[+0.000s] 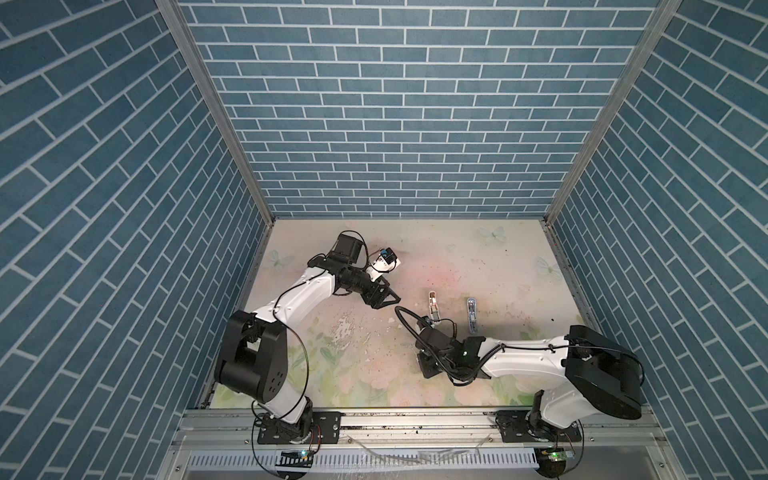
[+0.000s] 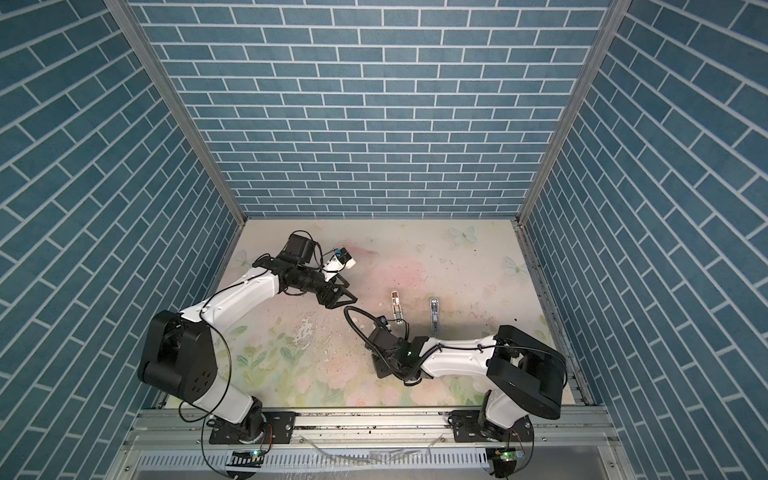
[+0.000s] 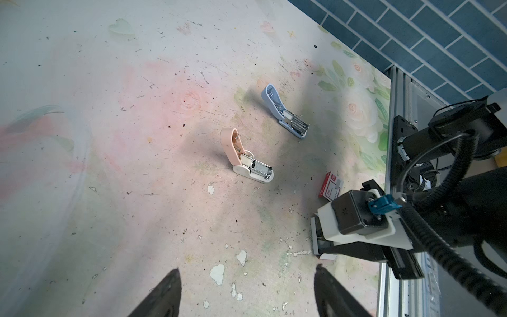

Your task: Load the staples into the stapler

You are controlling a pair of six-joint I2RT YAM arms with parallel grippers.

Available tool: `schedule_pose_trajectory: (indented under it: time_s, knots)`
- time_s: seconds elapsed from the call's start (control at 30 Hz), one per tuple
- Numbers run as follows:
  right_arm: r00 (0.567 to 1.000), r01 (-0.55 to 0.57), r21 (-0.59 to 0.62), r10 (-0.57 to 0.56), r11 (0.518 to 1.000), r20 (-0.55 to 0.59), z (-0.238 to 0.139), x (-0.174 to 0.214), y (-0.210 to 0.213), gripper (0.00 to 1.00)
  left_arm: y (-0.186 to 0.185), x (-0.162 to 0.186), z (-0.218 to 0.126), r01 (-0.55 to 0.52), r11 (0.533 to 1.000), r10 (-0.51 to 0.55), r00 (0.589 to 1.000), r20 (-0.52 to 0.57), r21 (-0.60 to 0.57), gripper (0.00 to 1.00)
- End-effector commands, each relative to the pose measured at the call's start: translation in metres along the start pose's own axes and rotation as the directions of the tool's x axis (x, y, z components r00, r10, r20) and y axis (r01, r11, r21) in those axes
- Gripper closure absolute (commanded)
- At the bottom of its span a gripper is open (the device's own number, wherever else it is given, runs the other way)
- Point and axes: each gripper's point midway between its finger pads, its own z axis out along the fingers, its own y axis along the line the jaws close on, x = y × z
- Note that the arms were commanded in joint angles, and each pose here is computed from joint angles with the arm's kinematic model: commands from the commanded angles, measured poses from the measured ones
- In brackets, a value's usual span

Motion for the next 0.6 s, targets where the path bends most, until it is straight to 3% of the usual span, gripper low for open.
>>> schedule_pose_trajectory:
  time_s: [0.0,0.37,0.57]
  knots:
    - [0.999,-0.016,0.05,0.019,0.999,-0.047,0.005,0.01,-0.006,0.76,-0.003,0.003,0.0,0.0,1.0,0.0,1.0,0.001,0.014,0.23]
    - [0.995,0.05,0.182,-0.033,0.982,-0.096,0.008,0.013,-0.015,0.78,-0.004,0.004,0.0,0.001,1.0,-0.001,1.0,0.0,0.017,0.23]
    - [0.995,0.06,0.218,-0.042,0.974,-0.089,0.006,0.01,-0.018,0.86,-0.003,0.004,0.0,0.003,1.0,-0.003,1.0,-0.001,0.016,0.23]
